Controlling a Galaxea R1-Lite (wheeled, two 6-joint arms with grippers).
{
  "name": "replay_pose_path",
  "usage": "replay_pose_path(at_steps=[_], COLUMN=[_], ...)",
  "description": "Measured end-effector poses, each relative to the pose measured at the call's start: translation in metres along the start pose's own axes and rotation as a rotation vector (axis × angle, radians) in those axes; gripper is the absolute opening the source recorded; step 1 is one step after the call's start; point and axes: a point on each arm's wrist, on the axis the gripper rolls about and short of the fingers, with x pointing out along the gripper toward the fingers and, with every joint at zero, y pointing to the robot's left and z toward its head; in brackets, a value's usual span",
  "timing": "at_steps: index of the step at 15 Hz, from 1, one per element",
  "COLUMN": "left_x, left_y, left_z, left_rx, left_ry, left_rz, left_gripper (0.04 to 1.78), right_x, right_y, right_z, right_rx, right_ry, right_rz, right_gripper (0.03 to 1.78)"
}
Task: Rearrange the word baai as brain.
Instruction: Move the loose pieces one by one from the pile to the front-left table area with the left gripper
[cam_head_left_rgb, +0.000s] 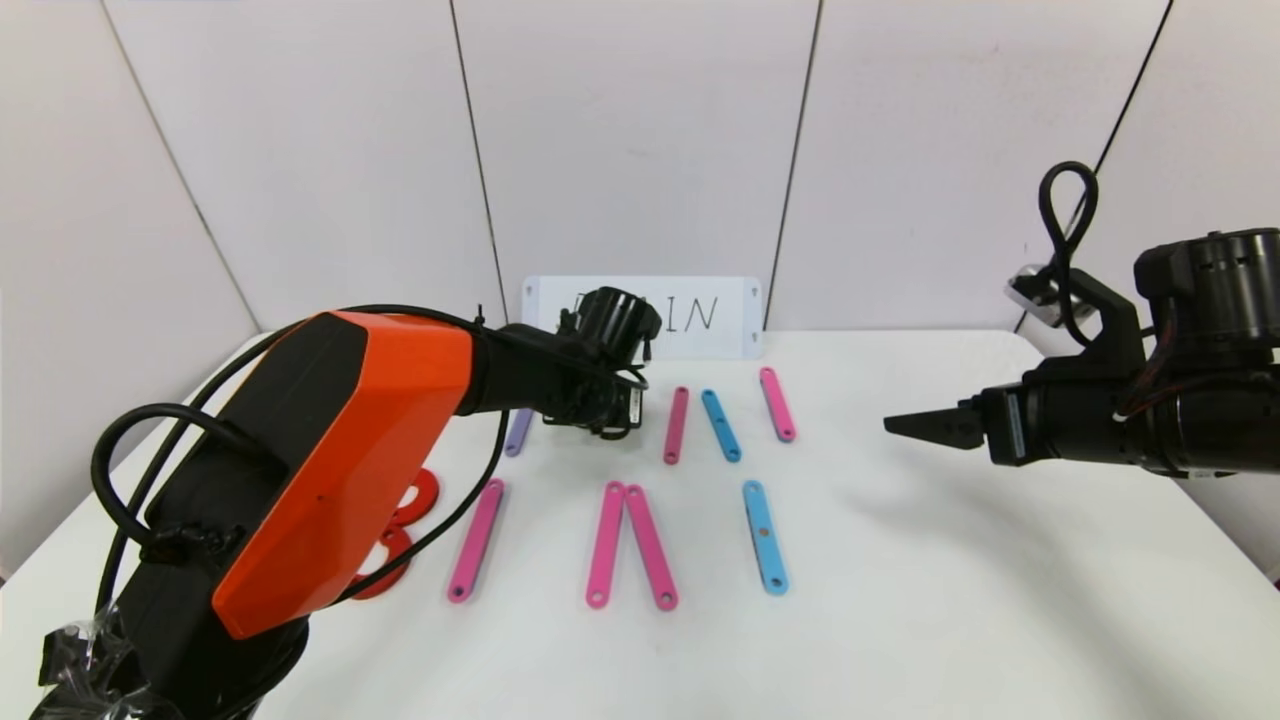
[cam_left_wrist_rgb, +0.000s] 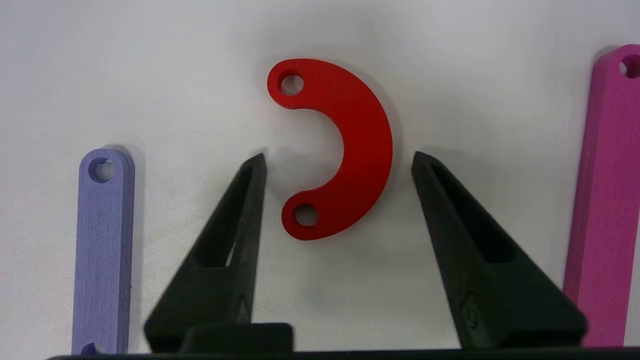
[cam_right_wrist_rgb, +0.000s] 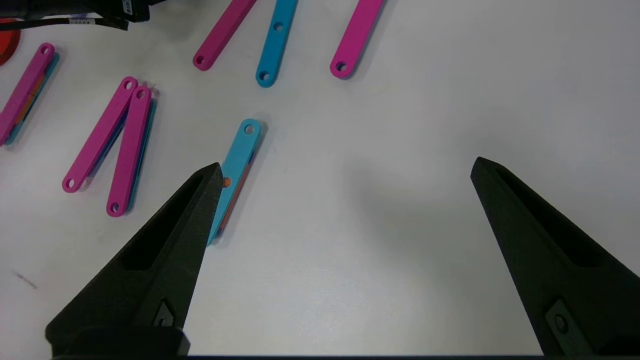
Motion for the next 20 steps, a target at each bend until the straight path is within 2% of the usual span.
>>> replay_pose_path(at_steps=[3,5,13,20], left_x=[0.0,0.0,-0.002,-0.021], left_y=[0.0,0.0,0.0,0.006], left_z=[-0.001,0.0,0.001,0.013], left_rx=[0.001,0.001,-0.001,-0.007], left_ry=[0.002,0.0,0.0,-0.015], left_rz=[-0.001,-0.001,-0.001,-0.003], left_gripper=[0.43,0.3,0.3,0.3], right_x=[0.0,0.001,0.001,0.001], right_y=[0.001,0.002,0.002,0.003], right_z=[-0.001,-0.001,-0.002,-0.002], right_rx=[-0.001,-0.002,-0.005,-0.007], right_ry=[0.003,0.005,0.007,0.007], right_rz=[0.002,0.006,-0.007,-0.01], right_gripper=[1.74,1.74,1.74,1.74])
